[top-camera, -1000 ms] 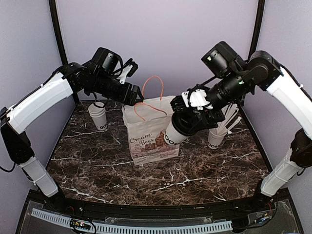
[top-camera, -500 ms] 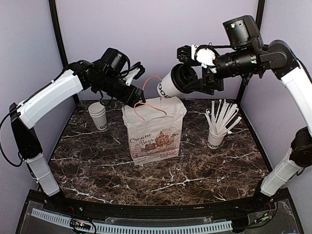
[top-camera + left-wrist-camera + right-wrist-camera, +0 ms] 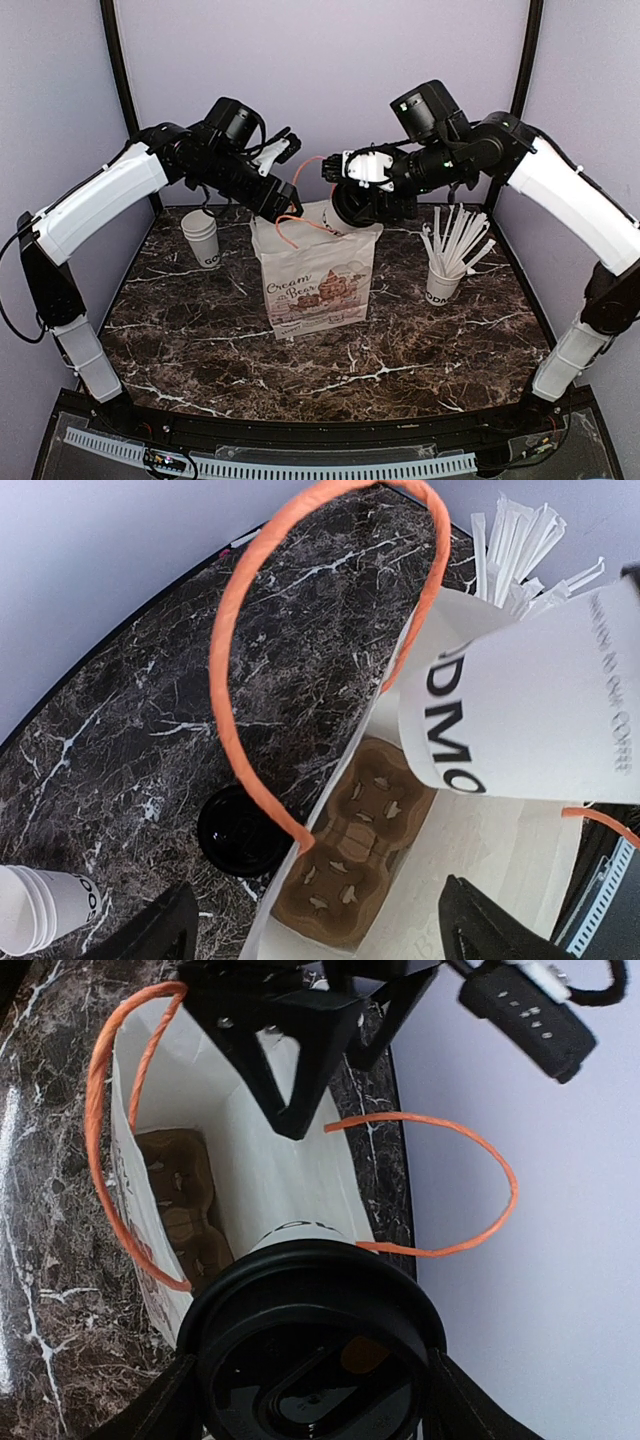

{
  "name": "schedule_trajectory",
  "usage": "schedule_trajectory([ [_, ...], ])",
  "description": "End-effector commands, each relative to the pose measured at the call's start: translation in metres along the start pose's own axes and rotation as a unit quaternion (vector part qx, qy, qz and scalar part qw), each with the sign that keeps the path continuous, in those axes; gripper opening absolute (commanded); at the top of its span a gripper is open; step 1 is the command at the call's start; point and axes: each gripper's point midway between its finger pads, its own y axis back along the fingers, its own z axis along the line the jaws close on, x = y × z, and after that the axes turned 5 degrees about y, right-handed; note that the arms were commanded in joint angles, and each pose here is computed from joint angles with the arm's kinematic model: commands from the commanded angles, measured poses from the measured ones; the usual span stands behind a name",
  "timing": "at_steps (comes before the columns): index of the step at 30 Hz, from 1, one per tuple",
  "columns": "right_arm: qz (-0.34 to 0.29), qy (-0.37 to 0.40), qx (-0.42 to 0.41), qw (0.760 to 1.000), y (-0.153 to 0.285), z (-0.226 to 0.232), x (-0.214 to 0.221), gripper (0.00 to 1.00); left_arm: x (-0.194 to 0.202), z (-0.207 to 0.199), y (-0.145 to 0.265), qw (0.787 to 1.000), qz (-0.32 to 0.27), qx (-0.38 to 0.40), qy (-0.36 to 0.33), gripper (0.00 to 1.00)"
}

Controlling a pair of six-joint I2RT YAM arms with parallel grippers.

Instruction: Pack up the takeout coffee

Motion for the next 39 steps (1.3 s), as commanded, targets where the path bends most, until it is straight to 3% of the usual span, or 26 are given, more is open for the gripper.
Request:
schedule_trajectory([
  [1, -0.009, 0.036, 0.004, 0.999, 0.01, 0.018, -0.006, 0.43, -0.016, -0.003, 0.058, 0.998, -0.06, 0.002, -0.017, 0.88],
  [8, 0.018, 0.086, -0.013, 0.996, 0.016, 0.051, 0.005, 0.43, -0.021, 0.011, 0.059, 0.997, -0.082, -0.013, -0.001, 0.93],
  [17, 0.039, 0.104, -0.05, 0.993, 0.02, 0.087, 0.017, 0.44, 0.009, 0.07, -0.02, 0.995, -0.048, -0.016, 0.086, 0.92],
  [28, 0.047, 0.134, -0.069, 0.987, 0.028, 0.112, 0.026, 0.43, 0.041, 0.046, -0.102, 0.989, -0.003, 0.088, 0.121, 0.84],
  [39, 0.05, 0.146, -0.052, 0.987, 0.014, 0.11, 0.022, 0.41, 0.089, 0.001, -0.139, 0.987, 0.055, 0.117, 0.098, 0.82],
])
